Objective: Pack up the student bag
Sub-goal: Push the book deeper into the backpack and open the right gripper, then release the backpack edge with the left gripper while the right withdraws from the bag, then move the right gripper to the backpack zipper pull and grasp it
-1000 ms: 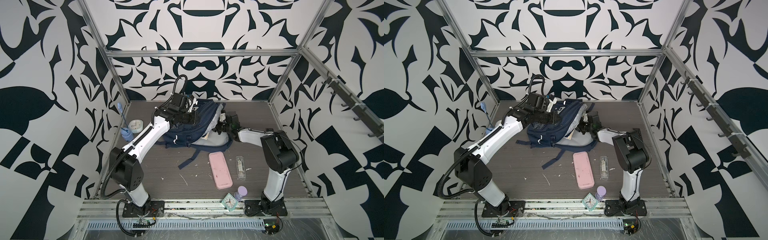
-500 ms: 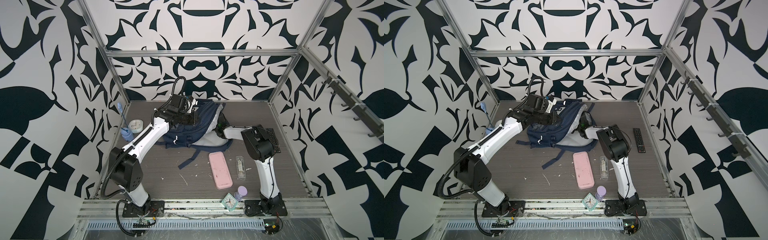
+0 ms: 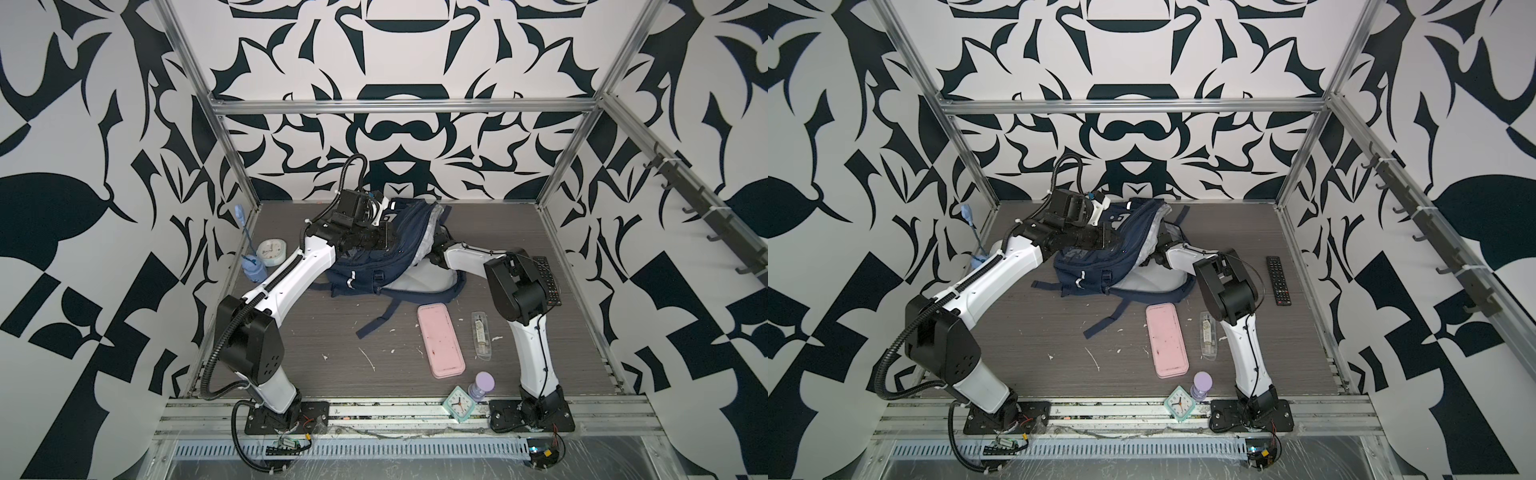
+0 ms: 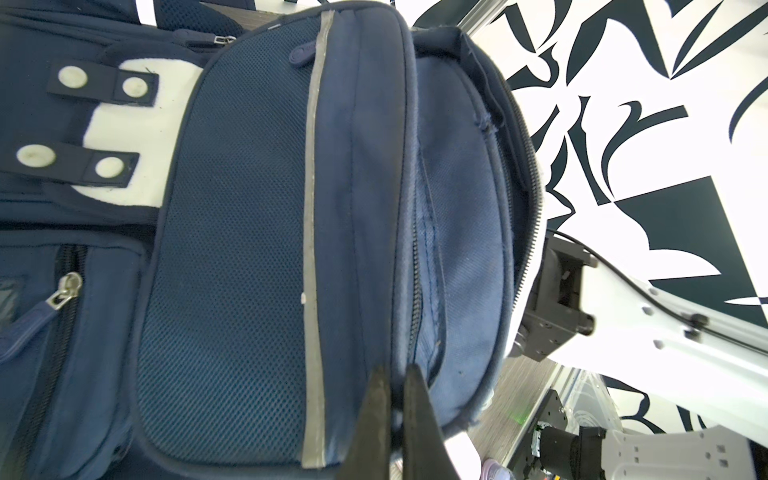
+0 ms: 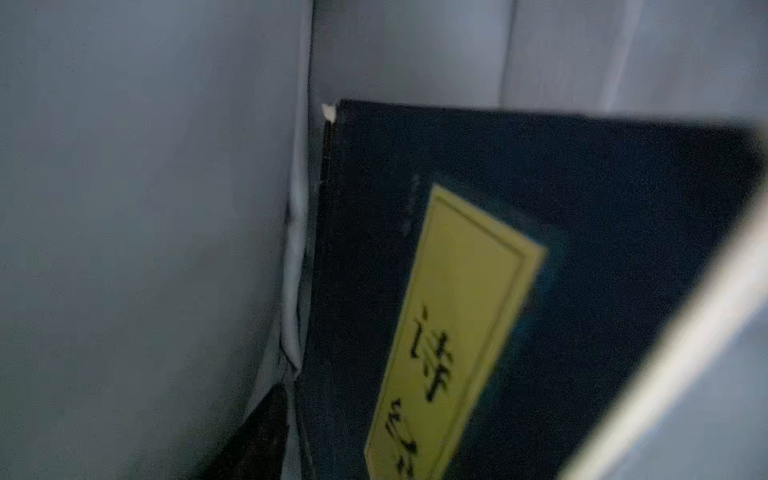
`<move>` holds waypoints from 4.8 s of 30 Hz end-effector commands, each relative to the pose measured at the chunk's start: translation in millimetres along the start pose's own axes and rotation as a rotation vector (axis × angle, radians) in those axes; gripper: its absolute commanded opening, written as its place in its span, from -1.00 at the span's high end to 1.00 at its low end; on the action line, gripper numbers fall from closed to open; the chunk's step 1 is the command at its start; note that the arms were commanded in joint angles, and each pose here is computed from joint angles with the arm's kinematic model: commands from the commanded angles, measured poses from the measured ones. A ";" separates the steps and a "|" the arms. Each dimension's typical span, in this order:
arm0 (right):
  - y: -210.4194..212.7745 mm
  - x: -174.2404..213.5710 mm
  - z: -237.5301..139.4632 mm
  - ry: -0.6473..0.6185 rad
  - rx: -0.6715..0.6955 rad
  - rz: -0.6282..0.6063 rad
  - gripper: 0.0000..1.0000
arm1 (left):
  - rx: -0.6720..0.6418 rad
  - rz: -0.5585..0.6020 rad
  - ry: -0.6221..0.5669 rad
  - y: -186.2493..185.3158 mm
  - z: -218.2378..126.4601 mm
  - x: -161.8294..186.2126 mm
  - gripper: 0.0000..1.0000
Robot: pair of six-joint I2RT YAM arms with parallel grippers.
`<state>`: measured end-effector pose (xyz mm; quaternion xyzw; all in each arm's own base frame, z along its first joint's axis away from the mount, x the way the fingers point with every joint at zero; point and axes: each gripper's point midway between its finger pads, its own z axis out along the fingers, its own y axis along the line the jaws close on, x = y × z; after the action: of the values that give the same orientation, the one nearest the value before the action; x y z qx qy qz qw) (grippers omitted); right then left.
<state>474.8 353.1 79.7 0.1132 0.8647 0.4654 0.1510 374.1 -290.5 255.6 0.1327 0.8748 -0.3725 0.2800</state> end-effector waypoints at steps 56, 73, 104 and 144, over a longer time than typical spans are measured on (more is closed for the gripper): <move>-15.7 139.1 -185.9 -0.053 0.424 -0.476 0.09 | -0.155 -0.072 0.138 46.4 31.2 90.5 -0.21; 19.2 188.8 -68.8 0.065 0.447 -0.615 0.08 | -0.225 -0.434 0.068 124.9 -9.2 151.7 -0.39; -0.8 175.6 -34.2 0.036 0.576 -0.567 -0.07 | -0.104 -0.464 0.048 140.3 5.5 114.7 0.98; 26.3 104.6 -39.6 -0.169 0.790 -0.784 0.24 | 0.036 -0.381 0.010 84.1 -23.8 79.7 1.00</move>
<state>344.2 372.2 87.2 -0.1452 0.9456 0.0103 0.2911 336.8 -197.7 122.3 -0.0707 0.9059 -0.3833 0.1655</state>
